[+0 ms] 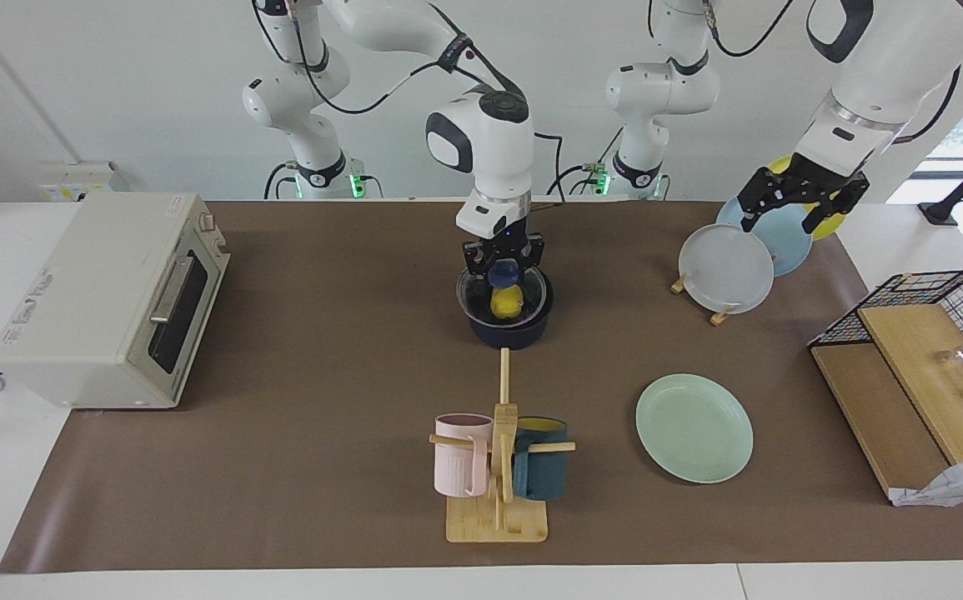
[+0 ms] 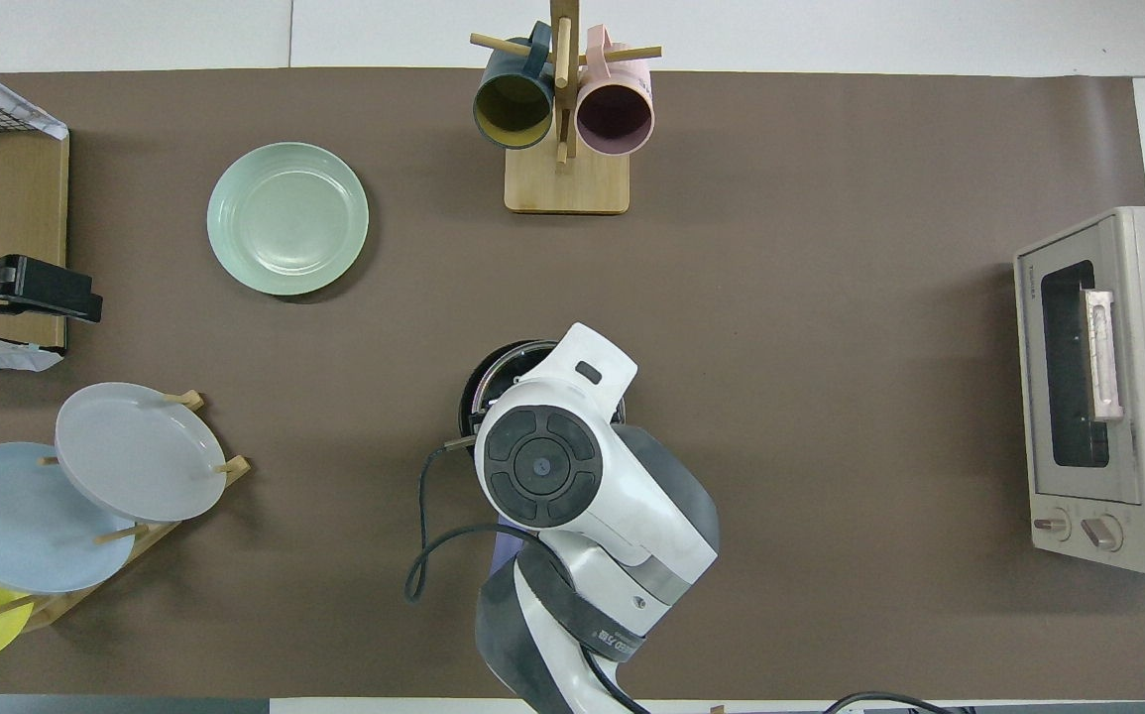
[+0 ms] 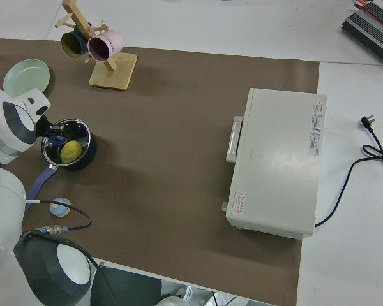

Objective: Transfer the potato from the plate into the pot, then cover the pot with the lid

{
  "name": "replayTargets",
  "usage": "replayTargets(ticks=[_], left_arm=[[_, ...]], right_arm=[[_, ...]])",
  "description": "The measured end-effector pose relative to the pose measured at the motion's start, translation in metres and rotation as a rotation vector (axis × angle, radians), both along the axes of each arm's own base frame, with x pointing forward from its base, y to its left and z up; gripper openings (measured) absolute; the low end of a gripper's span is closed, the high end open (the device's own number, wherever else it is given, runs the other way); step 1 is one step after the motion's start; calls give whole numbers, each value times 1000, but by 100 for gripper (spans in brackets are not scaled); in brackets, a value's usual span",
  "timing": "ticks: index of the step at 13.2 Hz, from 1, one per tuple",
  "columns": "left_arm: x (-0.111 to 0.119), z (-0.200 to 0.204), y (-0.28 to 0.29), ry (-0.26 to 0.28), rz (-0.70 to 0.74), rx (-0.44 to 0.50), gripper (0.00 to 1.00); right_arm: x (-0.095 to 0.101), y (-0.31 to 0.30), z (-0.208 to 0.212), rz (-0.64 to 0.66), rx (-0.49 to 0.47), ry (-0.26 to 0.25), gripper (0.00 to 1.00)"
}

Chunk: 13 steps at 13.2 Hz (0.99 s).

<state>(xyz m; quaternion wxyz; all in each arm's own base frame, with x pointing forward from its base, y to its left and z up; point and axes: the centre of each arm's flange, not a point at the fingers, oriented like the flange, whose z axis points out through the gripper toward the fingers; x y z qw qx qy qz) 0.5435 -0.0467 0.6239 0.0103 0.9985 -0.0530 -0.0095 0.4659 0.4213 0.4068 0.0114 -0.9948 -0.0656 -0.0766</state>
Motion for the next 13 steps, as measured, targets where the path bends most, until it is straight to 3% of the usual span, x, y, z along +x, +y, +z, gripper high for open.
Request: replayTargets(ticks=[13], left_arm=[[-8,-1,0,6,-1,0,100]], right_arm=[[2,6,-1,9,9,-17,66]])
